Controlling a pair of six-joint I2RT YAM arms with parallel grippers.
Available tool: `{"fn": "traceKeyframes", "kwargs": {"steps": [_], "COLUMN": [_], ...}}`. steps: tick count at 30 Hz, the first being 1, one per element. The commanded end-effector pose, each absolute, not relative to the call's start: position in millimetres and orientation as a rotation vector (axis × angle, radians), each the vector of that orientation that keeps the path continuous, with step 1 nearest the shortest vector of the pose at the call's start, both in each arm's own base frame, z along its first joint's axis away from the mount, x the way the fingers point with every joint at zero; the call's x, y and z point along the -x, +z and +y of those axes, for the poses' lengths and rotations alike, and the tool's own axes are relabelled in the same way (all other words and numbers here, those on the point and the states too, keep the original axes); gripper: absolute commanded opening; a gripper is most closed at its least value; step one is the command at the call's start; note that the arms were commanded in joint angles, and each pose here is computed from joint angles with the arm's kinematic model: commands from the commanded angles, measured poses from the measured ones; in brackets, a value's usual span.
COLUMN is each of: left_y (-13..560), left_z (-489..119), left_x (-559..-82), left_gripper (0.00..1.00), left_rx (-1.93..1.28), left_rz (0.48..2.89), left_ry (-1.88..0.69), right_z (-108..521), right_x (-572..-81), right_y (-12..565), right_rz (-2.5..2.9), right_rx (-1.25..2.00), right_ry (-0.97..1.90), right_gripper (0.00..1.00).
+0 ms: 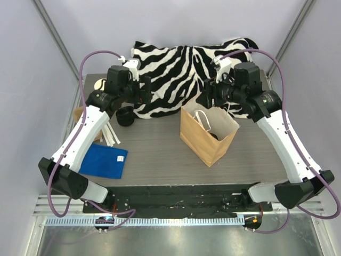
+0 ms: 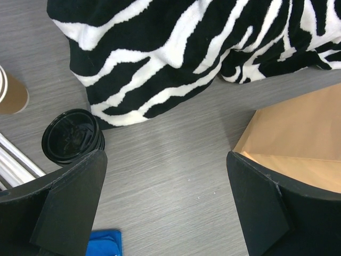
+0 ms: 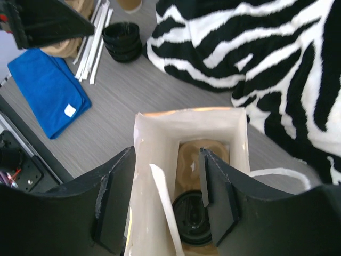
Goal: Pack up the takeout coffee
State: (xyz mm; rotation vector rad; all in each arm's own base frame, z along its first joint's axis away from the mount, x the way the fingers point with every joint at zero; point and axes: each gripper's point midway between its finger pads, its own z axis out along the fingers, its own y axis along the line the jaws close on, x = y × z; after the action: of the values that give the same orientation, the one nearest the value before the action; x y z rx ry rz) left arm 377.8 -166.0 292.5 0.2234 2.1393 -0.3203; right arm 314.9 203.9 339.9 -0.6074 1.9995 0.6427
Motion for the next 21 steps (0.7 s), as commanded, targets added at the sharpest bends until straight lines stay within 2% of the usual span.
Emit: {"fn": "traceKeyframes", "kwargs": {"steps": [1,9,14,17,21], "left_y": [310,308,305,301,302], "left_z": [-167,-162,-166,-168,-156], "left_x": [-376,-374,-368,-364,-369], "left_gripper": [1.00,1.00,0.99,1.00,1.00], "left_rx": [-0.234,-0.245,-0.278,-0.286,-0.243], "left_rz": [2.128,2.138,2.159,2.210,2.283], "left_ry": [-0.392,-0.401,-0.446,-0.515,-0.595], "right_z": [208,203,201,199,187], "right_x": [-320,-302,-305,-311,-329], "right_y": [384,365,367,380,412], "right_rz": [1.868,1.909,1.906,1.872,1.799], "right_rx": [0.594,0.667,0.646,0.617,0.533], "right_ry": [0.647,0.646,0.634,0.605,0.529], "right_gripper": [0.59,0.54,0.57,0.65,0.81]}}
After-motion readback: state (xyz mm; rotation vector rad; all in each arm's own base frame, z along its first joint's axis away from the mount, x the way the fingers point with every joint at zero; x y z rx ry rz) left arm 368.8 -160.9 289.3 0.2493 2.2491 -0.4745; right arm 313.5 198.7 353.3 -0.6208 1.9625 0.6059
